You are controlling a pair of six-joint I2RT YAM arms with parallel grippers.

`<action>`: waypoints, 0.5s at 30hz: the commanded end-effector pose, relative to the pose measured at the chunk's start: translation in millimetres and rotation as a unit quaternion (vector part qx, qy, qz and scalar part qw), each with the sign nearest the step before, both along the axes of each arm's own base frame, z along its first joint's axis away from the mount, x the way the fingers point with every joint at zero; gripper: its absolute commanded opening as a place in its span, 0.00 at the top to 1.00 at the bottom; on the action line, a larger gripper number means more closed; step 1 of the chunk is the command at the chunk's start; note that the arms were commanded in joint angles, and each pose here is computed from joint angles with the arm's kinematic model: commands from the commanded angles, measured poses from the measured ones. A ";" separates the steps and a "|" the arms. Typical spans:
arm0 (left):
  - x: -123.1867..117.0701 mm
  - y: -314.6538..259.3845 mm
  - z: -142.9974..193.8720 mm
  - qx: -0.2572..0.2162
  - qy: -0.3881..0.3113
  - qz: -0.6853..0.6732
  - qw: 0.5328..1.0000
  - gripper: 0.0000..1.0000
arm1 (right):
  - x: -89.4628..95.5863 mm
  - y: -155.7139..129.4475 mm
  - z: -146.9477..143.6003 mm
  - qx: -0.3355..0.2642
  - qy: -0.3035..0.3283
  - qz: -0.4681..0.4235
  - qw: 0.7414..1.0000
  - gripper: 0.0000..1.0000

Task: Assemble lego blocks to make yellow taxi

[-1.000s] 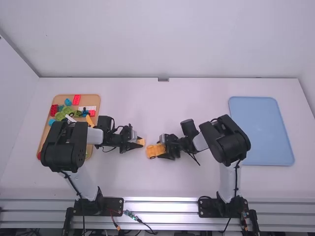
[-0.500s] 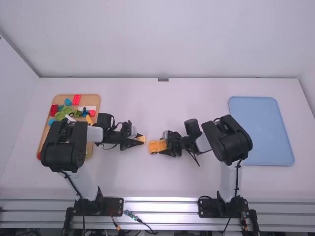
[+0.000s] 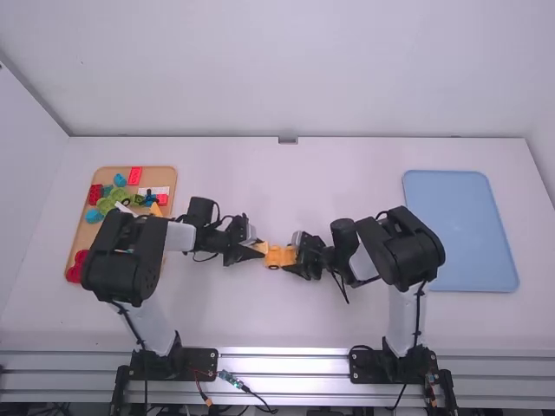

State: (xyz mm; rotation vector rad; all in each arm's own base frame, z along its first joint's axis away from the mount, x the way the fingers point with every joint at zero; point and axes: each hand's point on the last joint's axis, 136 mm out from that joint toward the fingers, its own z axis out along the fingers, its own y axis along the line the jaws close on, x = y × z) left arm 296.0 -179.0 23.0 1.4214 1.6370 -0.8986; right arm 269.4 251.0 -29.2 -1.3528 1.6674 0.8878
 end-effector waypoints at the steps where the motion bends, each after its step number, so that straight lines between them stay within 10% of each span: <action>1: -4.9 -10.9 -2.1 0.006 0.000 -0.016 1.000 0.98 | -3.7 -3.8 -11.2 -0.015 0.032 -0.014 0.999 0.42; 6: -3.3 -18.8 -20.2 0.081 -0.021 -0.018 0.996 0.98 | -1.6 -1.8 -16.5 -0.029 0.050 -0.001 0.998 0.42; 15: -4.5 -26.8 -17.8 0.080 -0.015 -0.021 0.996 0.98 | -10.2 3.1 -21.4 -0.044 0.044 0.033 0.997 0.42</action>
